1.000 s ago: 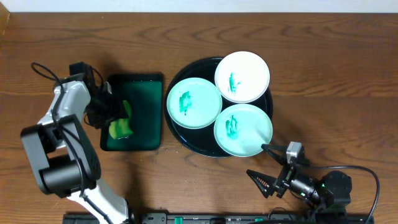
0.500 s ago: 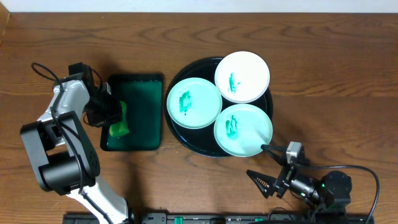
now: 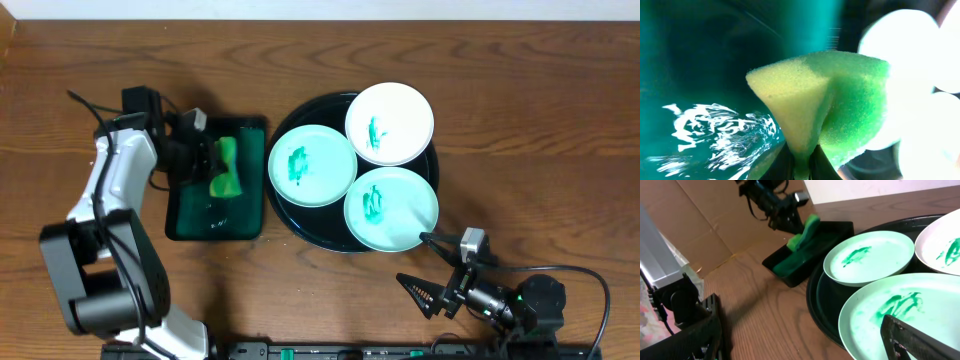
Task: Clean dirty plates on tray and stack at the side
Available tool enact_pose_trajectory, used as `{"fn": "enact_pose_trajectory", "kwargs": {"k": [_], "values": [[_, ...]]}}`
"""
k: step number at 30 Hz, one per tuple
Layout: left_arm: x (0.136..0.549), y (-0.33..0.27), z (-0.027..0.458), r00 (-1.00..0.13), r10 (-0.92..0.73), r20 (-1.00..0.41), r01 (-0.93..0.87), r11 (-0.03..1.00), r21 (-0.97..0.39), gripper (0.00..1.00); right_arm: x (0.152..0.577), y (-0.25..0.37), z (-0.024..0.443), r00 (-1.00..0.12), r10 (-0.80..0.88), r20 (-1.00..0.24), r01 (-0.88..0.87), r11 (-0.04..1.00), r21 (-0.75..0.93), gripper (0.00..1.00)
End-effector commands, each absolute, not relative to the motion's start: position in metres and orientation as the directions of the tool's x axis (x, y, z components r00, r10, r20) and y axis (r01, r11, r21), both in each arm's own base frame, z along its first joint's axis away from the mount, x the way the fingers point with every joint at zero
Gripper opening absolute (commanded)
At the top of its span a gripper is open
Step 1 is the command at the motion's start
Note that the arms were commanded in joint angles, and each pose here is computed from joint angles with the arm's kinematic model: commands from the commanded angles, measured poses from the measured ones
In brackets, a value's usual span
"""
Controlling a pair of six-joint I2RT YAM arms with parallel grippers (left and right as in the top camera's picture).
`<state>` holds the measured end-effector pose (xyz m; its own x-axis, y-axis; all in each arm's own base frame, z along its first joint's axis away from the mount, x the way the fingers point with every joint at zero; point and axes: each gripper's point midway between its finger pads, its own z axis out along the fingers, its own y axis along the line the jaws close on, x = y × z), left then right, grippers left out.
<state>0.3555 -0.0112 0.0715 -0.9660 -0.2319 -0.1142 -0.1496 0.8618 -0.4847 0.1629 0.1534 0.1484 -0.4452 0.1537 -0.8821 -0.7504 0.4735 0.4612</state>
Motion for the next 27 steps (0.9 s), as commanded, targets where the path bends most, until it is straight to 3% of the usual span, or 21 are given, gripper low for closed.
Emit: {"fn": "enact_pose_trajectory", "kwargs": {"k": [1, 16, 27], "values": [[0.360, -0.043, 0.096, -0.970, -0.169, -0.172, -0.037, 0.810, -0.585, 0.07, 0.160, 0.155, 0.150, -0.462, 0.153, -0.874, -0.750, 0.459, 0.477, 0.99], [0.360, -0.072, 0.088, -0.965, -0.004, -0.261, 0.186, 0.692, -0.697, 0.07, 0.157, 0.157, 0.150, -0.470, 0.148, -0.870, -0.757, 0.439, 0.484, 0.99], [0.359, -0.055, 0.047, -0.983, -0.050, -0.175, 0.107, 0.623, -0.775, 0.09, 0.154, 0.158, 0.151, -0.492, 0.153, -0.857, -0.752, 0.420, 0.507, 0.99]]}}
